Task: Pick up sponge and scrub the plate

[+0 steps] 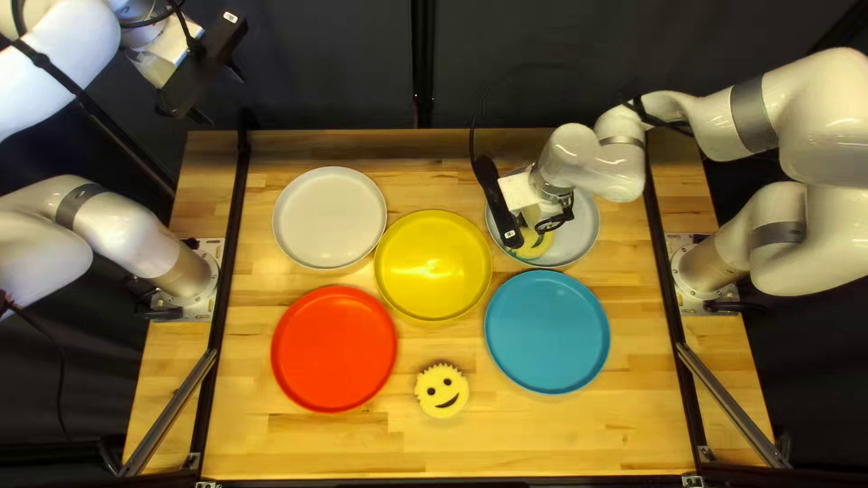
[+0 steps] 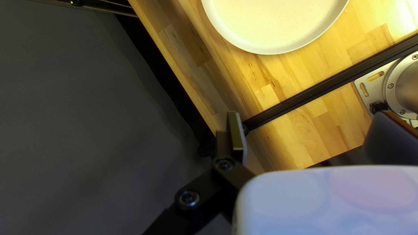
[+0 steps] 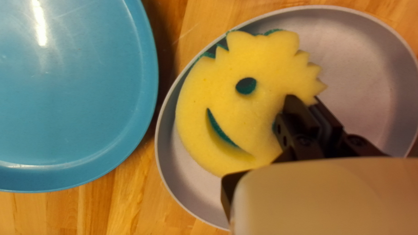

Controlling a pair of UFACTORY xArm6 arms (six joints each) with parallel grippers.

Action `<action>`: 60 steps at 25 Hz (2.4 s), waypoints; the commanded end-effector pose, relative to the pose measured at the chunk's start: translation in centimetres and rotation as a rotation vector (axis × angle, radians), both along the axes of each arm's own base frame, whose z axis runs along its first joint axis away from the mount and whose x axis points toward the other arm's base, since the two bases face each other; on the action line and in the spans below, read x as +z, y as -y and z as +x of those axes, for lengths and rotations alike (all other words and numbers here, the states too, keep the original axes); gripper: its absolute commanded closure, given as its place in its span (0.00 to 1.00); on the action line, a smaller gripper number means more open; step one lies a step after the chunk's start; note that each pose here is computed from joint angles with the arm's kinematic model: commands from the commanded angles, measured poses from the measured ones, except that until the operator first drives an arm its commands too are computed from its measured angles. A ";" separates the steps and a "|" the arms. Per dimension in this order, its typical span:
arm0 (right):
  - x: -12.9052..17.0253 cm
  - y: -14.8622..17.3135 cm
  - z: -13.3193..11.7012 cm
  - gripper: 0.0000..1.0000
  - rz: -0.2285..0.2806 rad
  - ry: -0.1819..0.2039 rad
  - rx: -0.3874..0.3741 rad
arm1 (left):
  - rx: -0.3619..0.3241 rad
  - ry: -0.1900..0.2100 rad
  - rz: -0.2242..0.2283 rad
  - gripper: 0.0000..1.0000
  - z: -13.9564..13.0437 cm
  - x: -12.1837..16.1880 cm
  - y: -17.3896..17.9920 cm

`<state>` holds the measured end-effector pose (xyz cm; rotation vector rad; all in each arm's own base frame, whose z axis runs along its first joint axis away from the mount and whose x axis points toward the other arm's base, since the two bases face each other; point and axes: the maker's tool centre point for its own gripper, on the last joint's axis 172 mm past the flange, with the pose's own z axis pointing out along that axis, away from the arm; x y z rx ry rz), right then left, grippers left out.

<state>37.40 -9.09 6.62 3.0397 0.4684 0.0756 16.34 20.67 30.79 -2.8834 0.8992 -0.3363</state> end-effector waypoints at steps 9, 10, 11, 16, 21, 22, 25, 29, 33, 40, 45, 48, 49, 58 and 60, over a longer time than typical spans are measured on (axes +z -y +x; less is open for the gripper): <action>2.4 -4.2 0.9 1.00 -0.025 -0.004 0.025 | 0.000 0.000 0.000 0.00 0.0 0.0 0.0; 2.5 -4.8 0.9 1.00 -0.029 -0.004 0.028 | 0.000 0.000 0.000 0.00 0.0 0.0 0.0; 2.4 -6.2 0.9 1.00 -0.042 -0.001 0.034 | 0.000 0.000 0.000 0.00 0.0 0.0 0.0; 2.2 -10.2 0.2 1.00 -0.105 0.009 0.052 | 0.000 0.000 0.000 0.00 0.0 0.0 0.0; 0.7 -13.1 0.3 1.00 -0.123 0.002 0.037 | 0.000 0.000 0.000 0.00 0.0 0.0 0.0; 0.5 -13.5 0.3 1.00 -0.113 0.001 0.030 | 0.000 0.000 0.000 0.00 0.0 0.0 0.0; 0.8 -13.7 0.1 1.00 -0.099 -0.003 0.021 | 0.000 0.000 0.000 0.00 0.0 0.0 0.0; 0.8 -13.7 0.1 1.00 -0.099 -0.003 0.021 | 0.000 0.000 0.000 0.00 0.0 0.0 0.0; -0.1 -13.8 -0.1 1.00 -0.105 -0.005 0.022 | 0.000 0.000 0.000 0.00 0.0 0.0 0.0; -0.4 -15.7 0.4 1.00 -0.126 -0.009 0.024 | 0.000 0.000 0.000 0.00 0.0 0.0 0.0; -1.2 -17.3 0.7 1.00 -0.135 -0.015 0.042 | 0.000 0.000 0.000 0.00 0.0 0.0 0.0; -1.6 -18.1 1.0 1.00 -0.140 -0.019 0.058 | 0.000 0.000 0.000 0.00 0.0 0.0 0.0; -1.7 -18.4 1.3 1.00 -0.142 -0.021 0.066 | 0.000 0.000 0.000 0.00 0.0 0.0 0.0; -2.3 -17.2 1.7 1.00 -0.141 -0.036 0.097 | 0.000 0.000 0.000 0.00 0.0 0.0 0.0; -2.3 -16.2 1.3 1.00 -0.138 -0.040 0.091 | 0.000 0.000 0.000 0.00 0.0 0.0 0.0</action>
